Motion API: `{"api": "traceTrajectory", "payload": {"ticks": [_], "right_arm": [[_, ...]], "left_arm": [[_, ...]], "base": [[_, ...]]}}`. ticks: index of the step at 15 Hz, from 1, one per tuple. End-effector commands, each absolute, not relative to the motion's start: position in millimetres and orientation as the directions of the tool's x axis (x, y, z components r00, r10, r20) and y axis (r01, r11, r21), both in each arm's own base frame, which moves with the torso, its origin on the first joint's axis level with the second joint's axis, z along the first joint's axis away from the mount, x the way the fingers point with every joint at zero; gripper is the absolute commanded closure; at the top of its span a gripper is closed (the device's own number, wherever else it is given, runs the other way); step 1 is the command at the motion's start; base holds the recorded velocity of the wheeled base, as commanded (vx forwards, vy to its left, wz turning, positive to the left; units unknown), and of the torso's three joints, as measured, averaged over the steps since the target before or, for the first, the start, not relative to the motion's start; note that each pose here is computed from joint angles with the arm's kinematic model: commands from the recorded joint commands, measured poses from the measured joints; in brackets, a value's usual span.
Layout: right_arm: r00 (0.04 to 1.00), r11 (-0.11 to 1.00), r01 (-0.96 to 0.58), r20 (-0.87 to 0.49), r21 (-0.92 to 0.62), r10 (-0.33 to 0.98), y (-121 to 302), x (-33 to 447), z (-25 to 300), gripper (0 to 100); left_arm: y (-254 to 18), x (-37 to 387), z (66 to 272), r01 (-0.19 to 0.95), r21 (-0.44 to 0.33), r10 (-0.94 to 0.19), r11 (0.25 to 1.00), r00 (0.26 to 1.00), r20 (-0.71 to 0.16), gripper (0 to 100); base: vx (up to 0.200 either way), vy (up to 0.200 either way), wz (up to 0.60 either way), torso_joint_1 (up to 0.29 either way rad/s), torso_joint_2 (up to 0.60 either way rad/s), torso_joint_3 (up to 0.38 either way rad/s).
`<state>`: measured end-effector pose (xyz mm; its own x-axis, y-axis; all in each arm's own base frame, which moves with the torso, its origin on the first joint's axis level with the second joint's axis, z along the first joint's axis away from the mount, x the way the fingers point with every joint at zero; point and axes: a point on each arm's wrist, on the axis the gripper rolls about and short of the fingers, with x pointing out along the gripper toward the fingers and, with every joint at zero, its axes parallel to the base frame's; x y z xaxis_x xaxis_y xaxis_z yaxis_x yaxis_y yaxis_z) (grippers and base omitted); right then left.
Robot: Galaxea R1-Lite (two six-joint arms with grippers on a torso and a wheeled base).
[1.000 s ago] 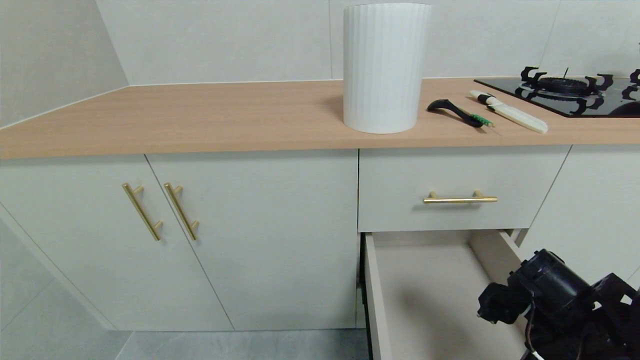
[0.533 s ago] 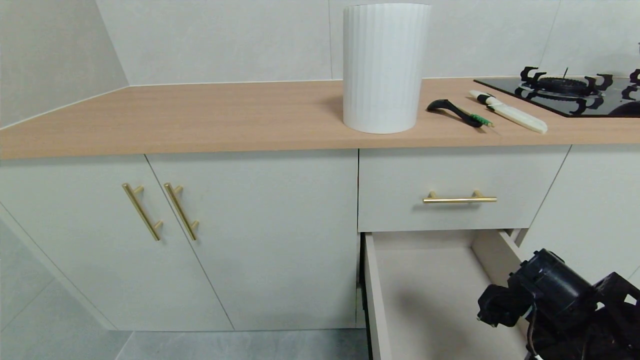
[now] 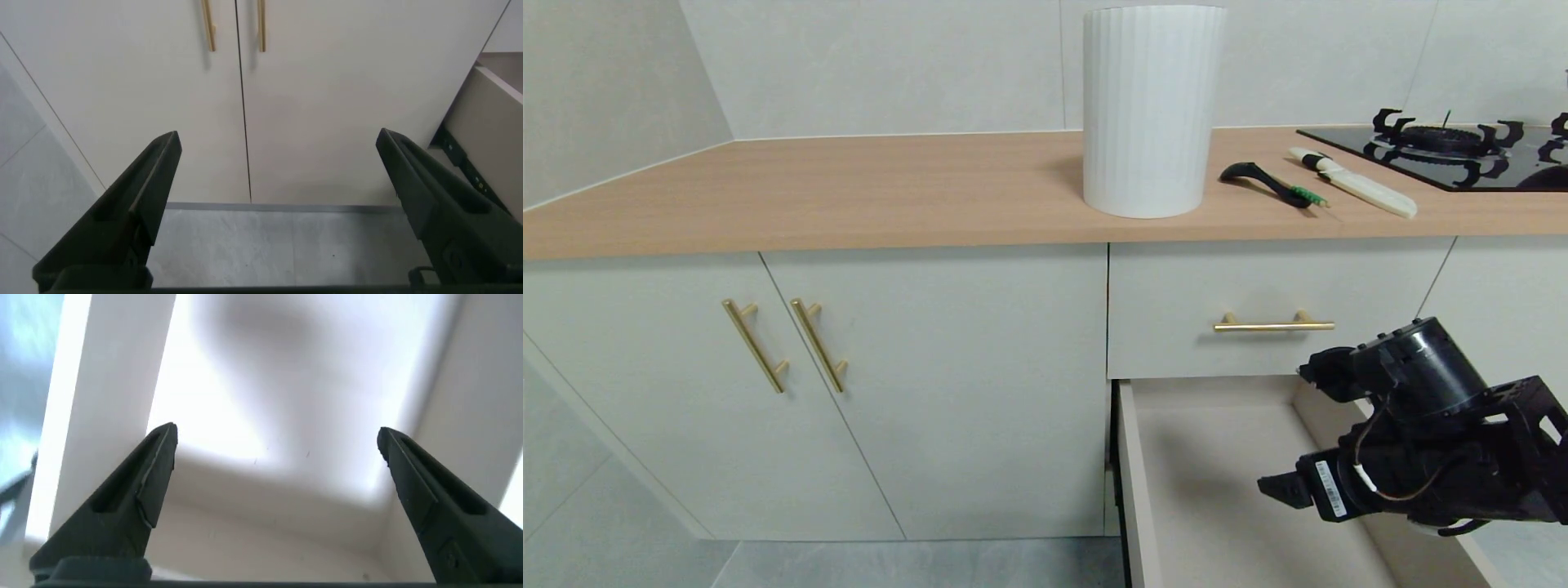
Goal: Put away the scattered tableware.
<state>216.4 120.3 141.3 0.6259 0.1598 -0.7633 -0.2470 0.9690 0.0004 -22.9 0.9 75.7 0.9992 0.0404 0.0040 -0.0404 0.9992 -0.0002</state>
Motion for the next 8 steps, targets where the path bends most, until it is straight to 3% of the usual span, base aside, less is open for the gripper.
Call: {"api": "traceTrajectory", "payload": {"ticks": [1,8], "right_arm": [[0.645,0.975,-0.223,-0.749,0.007,0.153,115.2,219.8,144.0,0],[0.661,0.977,-0.213,-0.736,0.002,0.146,114.3,220.2,146.3,0]], "left_arm": [[0.9,-22.8,75.8,-0.041,0.000,0.041,0.999,0.999,0.003,0],[0.9,-22.8,75.8,-0.041,0.000,0.041,0.999,0.999,0.003,0]], "base": [[0.000,0.000,0.00,0.000,0.00,0.000],[0.000,0.000,0.00,0.005,-0.02,-0.018]]}}
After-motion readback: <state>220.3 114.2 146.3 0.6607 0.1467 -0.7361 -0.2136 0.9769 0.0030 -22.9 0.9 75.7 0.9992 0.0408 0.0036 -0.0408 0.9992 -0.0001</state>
